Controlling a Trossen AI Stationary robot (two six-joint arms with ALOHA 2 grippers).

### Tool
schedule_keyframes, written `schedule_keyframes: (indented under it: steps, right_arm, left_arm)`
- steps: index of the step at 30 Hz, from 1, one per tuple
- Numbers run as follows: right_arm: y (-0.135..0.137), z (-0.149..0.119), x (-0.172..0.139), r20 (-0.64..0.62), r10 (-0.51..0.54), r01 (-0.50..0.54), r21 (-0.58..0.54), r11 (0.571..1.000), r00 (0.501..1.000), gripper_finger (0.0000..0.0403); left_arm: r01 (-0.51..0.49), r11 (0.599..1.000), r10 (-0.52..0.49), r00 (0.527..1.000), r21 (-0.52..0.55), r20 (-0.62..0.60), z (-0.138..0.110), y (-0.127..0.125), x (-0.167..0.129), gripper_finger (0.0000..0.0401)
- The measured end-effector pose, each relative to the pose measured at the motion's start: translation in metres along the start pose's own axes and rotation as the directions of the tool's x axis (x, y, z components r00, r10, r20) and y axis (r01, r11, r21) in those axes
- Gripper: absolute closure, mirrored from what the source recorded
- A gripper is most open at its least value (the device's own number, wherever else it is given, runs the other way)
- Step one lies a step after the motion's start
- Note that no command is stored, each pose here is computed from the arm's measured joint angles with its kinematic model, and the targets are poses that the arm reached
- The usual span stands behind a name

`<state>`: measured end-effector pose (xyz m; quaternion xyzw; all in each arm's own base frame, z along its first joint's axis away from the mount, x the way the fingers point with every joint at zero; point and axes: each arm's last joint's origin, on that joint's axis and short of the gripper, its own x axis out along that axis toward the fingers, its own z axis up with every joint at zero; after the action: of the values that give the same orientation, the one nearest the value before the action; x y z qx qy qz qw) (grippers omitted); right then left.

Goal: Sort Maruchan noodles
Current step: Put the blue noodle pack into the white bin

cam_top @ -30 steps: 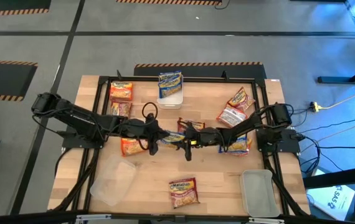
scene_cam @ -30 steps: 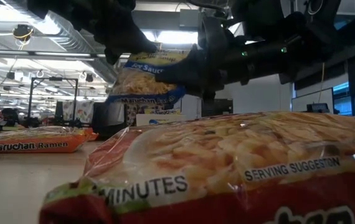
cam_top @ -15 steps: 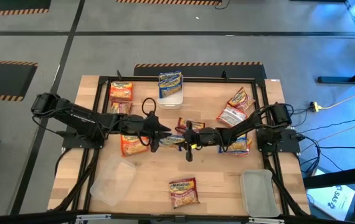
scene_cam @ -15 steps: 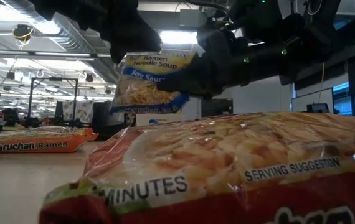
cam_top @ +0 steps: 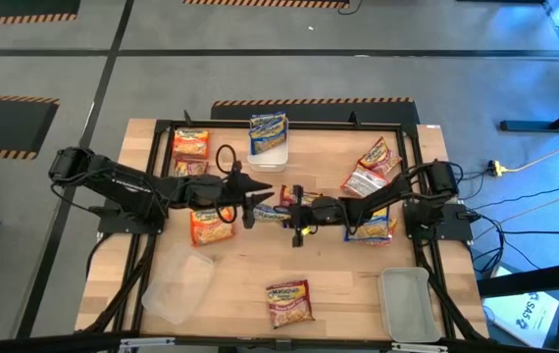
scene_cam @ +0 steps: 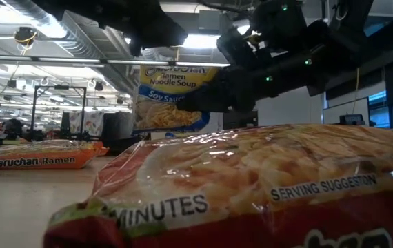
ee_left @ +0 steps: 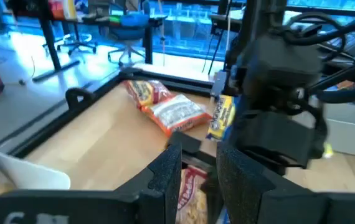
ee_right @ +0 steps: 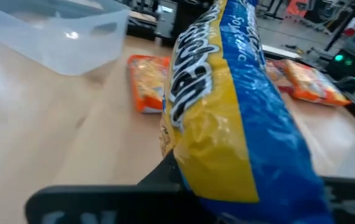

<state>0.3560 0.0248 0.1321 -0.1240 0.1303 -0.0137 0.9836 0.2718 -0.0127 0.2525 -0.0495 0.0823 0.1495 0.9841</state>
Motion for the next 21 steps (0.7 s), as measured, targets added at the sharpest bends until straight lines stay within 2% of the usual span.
schedule_keyframes:
  steps: [2, 4, 9, 15, 21]
  right_arm:
    - [-0.006, -0.001, 0.001, -0.001, -0.001, 0.001, -0.017, 1.000, 1.000, 0.0373]
    - [-0.012, -0.004, 0.001, -0.010, -0.002, 0.002, -0.020, 1.000, 1.000, 0.0375]
    - [-0.019, -0.005, 0.002, -0.010, 0.052, -0.052, -0.006, 0.999, 0.999, 0.0376]
    - [-0.020, 0.007, -0.005, -0.003, 0.103, -0.103, -0.008, 0.995, 0.995, 0.0378]
    - [-0.023, 0.016, -0.011, 0.003, 0.099, -0.099, -0.007, 0.995, 0.995, 0.0378]
  left_arm:
    - [0.021, 1.000, -0.021, 1.000, 0.002, 0.001, 0.001, 0.003, 0.001, 0.0304]
    - [0.088, 0.996, -0.089, 0.996, -0.024, -0.012, 0.001, 0.008, 0.004, 0.0295]
    - [0.217, 0.969, -0.226, 0.972, -0.118, -0.064, 0.000, 0.019, 0.008, 0.0241]
    - [0.252, 0.955, -0.274, 0.951, -0.154, -0.144, -0.006, 0.029, 0.008, 0.0171]
    - [0.292, 0.942, -0.324, 0.921, -0.167, -0.215, -0.013, 0.029, 0.009, 0.0139]
